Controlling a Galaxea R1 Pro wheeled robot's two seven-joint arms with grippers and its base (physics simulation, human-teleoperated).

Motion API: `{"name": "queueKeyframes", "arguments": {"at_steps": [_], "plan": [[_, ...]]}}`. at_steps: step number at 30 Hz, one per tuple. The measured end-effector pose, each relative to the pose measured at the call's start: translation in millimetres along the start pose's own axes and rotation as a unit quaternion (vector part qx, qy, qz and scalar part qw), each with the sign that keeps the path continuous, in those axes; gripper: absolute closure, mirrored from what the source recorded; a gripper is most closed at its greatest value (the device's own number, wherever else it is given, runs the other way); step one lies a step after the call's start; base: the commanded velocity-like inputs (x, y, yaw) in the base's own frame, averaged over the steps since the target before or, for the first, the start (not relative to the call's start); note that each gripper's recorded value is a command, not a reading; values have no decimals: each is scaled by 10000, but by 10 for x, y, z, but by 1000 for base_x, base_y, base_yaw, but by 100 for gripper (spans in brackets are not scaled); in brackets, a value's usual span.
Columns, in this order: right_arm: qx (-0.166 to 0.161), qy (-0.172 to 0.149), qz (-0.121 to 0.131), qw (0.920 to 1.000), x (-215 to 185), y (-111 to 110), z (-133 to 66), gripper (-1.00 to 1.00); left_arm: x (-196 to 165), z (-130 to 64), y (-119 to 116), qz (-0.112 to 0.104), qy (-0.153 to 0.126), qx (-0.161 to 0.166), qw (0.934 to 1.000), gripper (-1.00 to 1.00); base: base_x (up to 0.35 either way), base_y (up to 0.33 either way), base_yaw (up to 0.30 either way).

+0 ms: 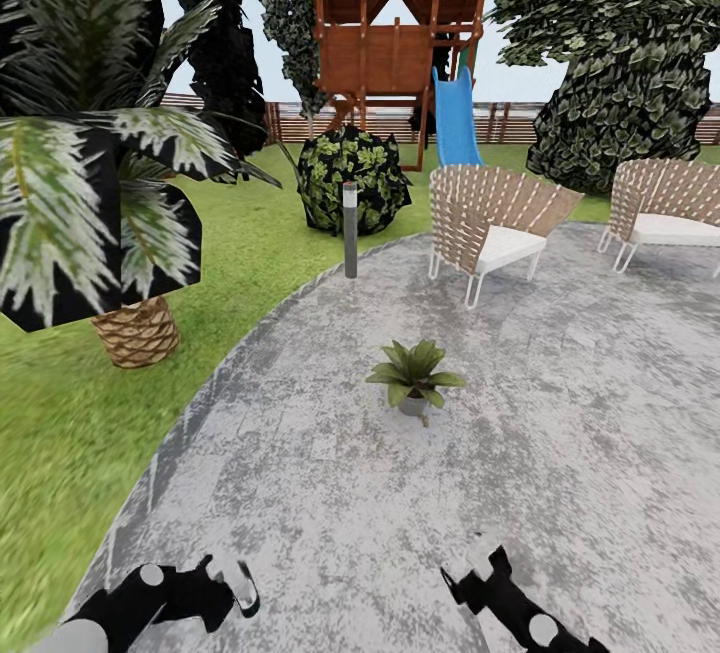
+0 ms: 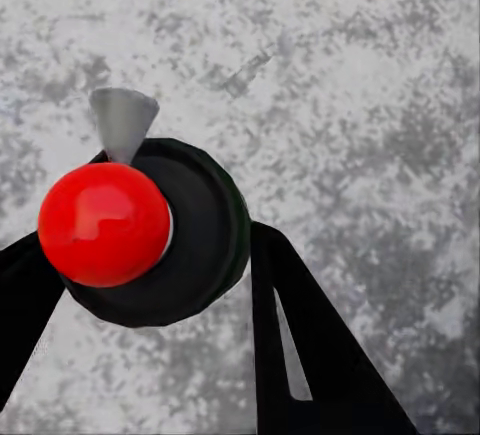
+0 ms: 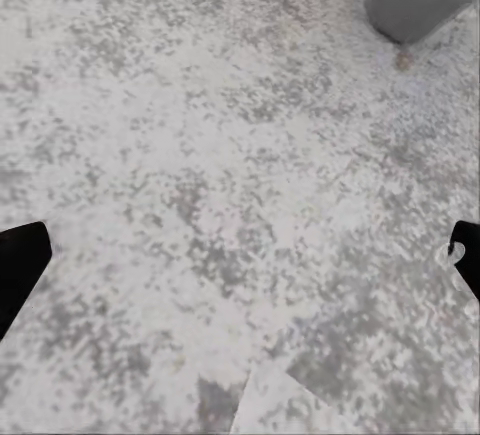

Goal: Pick up the pesticide atomizer in the garden and spray insectifuge to fully cover both potted plants in the garden.

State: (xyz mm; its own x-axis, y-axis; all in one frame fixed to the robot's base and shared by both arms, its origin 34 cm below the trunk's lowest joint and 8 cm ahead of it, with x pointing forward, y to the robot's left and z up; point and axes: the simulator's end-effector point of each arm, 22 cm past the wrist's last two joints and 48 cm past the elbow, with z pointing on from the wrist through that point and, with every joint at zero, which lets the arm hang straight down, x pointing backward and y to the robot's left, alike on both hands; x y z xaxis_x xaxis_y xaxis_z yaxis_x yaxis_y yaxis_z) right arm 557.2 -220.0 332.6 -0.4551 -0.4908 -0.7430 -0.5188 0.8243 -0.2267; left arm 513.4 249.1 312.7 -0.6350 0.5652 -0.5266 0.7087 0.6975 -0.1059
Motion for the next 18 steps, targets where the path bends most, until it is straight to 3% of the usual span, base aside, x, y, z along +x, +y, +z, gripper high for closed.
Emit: {"name": "queueKeyframes", "arguments": {"at_steps": [1, 4, 9, 14, 18], "plan": [[-502, -66, -358, 9981, -68, 223, 7, -100, -51, -21, -67, 282, 120, 301, 9991, 100, 0, 0, 0], [-1476, -205, -758, 9859, -207, 649, -37, -100, -261, -94, -93, 708, 282, 716, 9945, 100, 0, 0, 0], [-2410, -340, -970, 9651, -451, 951, -105, -100, -678, -307, -74, 857, 398, 1147, 9889, 100, 0, 0, 0], [-2523, -529, -979, 9612, -790, 1043, -24, -100, -718, -206, -259, 1098, 316, 1211, 9860, 100, 0, 0, 0], [-2423, -735, -983, 9624, -999, 1034, 52, -100, -564, -262, -152, 882, 424, 1148, 9886, 100, 0, 0, 0]]}}
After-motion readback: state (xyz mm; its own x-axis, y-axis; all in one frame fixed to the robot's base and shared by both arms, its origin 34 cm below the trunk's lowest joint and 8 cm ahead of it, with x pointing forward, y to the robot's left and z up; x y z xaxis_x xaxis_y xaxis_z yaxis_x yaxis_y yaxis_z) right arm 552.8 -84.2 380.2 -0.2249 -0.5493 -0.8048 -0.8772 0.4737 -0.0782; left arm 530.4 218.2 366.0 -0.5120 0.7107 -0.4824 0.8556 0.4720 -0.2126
